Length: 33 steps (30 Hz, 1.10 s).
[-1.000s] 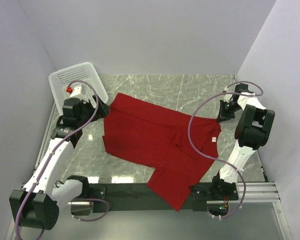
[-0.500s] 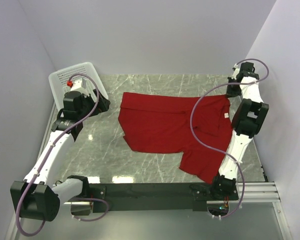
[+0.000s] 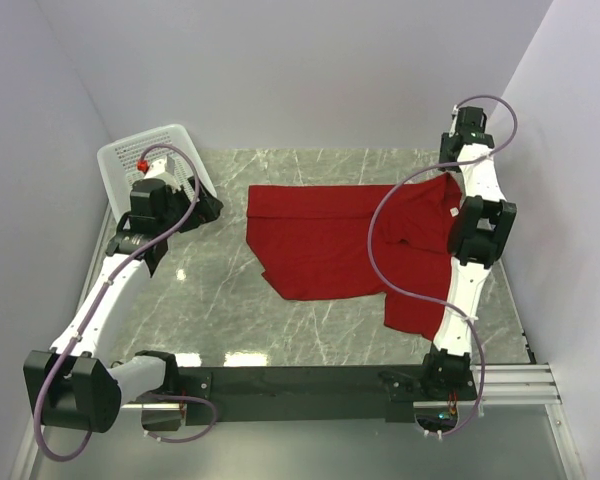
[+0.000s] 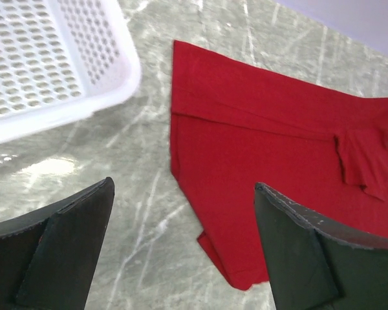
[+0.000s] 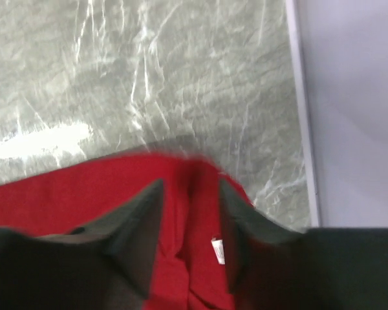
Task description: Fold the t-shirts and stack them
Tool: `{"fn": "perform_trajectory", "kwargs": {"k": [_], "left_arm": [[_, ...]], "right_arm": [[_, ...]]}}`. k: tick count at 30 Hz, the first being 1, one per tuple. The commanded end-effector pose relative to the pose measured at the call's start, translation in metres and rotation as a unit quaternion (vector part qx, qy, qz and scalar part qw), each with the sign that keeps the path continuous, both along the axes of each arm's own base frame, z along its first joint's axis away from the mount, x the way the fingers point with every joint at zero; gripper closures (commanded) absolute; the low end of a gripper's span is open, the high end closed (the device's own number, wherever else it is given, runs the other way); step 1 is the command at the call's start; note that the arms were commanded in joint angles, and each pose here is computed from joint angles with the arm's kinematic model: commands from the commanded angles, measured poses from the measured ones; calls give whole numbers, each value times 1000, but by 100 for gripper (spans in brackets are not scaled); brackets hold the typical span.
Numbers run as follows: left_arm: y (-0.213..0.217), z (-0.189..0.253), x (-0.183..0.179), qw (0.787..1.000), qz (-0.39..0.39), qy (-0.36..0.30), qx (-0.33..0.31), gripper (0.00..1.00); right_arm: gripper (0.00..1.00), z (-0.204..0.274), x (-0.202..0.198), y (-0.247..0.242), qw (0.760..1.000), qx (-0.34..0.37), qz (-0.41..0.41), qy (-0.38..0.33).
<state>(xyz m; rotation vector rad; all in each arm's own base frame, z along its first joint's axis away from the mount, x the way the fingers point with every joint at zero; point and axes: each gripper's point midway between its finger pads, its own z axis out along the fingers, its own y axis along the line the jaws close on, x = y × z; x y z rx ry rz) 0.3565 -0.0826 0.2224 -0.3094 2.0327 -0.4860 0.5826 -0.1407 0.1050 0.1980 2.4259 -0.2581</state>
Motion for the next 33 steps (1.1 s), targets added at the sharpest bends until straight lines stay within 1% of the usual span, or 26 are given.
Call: {"fn": "perform_trajectory", "kwargs": {"k": [1, 2, 5, 6, 8, 9, 10, 11, 12, 13, 14, 15, 16, 18, 19, 20, 21, 22, 23, 24, 25, 26, 27, 28, 29, 33], "left_arm": [[-12, 17, 2, 999, -24, -16, -29, 7], [-16, 15, 0, 999, -35, -13, -36, 9], [-33, 2, -10, 995, -71, 5, -66, 13], [-37, -1, -12, 994, -77, 11, -74, 14], [-47, -14, -22, 992, -92, 31, -83, 14], [-52, -18, -26, 991, -97, 39, -88, 15], [-55, -27, -32, 990, -99, 50, -87, 16], [-60, -32, -37, 990, -102, 57, -82, 16], [-62, -42, -45, 989, -101, 73, -80, 17], [-63, -47, -49, 989, -99, 79, -78, 17], [-62, -53, -52, 990, -89, 83, -69, 17], [-59, -61, -60, 990, -79, 93, -70, 17], [-55, -65, -62, 991, -67, 96, -66, 17], [-37, -67, -63, 994, -15, 90, -53, 17], [-28, -70, -67, 994, 7, 99, -44, 17], [-22, -67, -69, 994, 22, 97, -41, 17], [-12, -56, -69, 995, 53, 80, -39, 16], [4, -56, -72, 992, 92, 81, -22, 16], [12, -51, -74, 990, 116, 75, -17, 13], [20, -35, -75, 989, 137, 55, -24, 12], [31, -30, -76, 985, 166, 46, -16, 11], [38, -29, -82, 982, 180, 50, -11, 10], [42, -15, -85, 980, 194, 32, -22, 10], [46, -11, -88, 978, 204, 28, -23, 9], [52, -9, -92, 976, 215, 27, -19, 8], [63, 3, -108, 971, 238, 7, -28, 8]], "right_arm": [[52, 38, 14, -23, 997, -47, -32, -53], [44, 44, 13, -23, 997, -49, -29, -58], [35, 65, 7, -9, 997, -37, 8, -69], [34, 73, -3, 1, 997, -24, 28, -66], [34, 77, -13, 41, 990, 26, 127, -64], [34, 76, -36, 65, 982, 53, 175, -43], [34, 75, -50, 83, 968, 57, 241, -32], [34, 76, -67, 122, 939, 112, 325, -36], [34, 65, -110, 161, 897, 118, 426, 6], [33, 62, -136, 187, 866, 138, 481, 16], [33, 60, -171, 220, 826, 168, 538, 31], [33, 52, -217, 261, 764, 154, 625, 41], [34, 47, -243, 283, 735, 150, 659, 45], [34, 40, -287, 315, 701, 131, 701, 31], [34, 37, -318, 354, 659, 119, 742, 35], [34, 40, -313, 376, 657, 92, 748, 2], [35, 33, -324, 387, 685, 88, 722, 25], [36, 31, -343, 415, 667, 82, 740, 30], [40, 30, -350, 430, 667, 79, 740, 33], [41, 28, -344, 452, 691, 91, 716, 37], [41, 24, -338, 460, 706, 66, 704, 41], [48, 21, -348, 479, 698, 58, 712, 50], [49, 15, -339, 496, 719, 60, 690, 63], [52, 11, -338, 504, 723, 51, 685, 71], [56, 8, -339, 514, 721, 49, 687, 78], [60, -4, -329, 546, 739, 56, 665, 88]]}}
